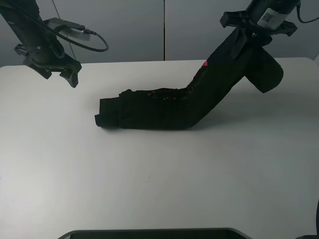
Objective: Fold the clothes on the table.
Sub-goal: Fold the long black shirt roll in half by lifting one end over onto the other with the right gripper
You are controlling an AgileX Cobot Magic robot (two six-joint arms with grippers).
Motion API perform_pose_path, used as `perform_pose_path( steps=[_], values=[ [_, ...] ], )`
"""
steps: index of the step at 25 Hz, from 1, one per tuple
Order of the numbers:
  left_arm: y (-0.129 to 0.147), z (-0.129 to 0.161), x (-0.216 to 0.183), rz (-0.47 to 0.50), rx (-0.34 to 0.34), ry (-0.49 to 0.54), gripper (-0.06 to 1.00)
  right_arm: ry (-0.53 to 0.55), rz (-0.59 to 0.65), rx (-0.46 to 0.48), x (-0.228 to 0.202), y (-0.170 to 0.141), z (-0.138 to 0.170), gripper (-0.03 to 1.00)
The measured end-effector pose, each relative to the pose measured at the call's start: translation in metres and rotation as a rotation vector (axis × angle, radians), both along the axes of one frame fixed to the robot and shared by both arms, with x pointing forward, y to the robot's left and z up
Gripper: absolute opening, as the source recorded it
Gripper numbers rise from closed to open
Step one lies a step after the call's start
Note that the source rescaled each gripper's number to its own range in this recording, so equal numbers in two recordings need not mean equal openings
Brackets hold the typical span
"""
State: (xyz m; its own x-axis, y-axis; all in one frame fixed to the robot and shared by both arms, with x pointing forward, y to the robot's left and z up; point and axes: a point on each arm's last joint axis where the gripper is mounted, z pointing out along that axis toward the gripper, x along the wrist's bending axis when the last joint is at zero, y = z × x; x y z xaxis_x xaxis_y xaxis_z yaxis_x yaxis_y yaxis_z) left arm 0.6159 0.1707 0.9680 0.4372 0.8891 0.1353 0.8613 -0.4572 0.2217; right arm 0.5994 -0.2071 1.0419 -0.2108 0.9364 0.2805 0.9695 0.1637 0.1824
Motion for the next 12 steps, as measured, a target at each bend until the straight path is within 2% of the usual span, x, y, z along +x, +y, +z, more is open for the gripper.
perform_pose_path(
  steps=[6,12],
  values=[
    [0.000,0.000,0.000,0.000,0.000,0.000,0.99,0.033,0.009,0.226,0.001,0.022,0.001,0.11],
    [0.000,0.000,0.000,0.000,-0.001,-0.002,0.99,0.027,0.057,0.302,0.002,0.074,-0.019,0.11]
  ],
)
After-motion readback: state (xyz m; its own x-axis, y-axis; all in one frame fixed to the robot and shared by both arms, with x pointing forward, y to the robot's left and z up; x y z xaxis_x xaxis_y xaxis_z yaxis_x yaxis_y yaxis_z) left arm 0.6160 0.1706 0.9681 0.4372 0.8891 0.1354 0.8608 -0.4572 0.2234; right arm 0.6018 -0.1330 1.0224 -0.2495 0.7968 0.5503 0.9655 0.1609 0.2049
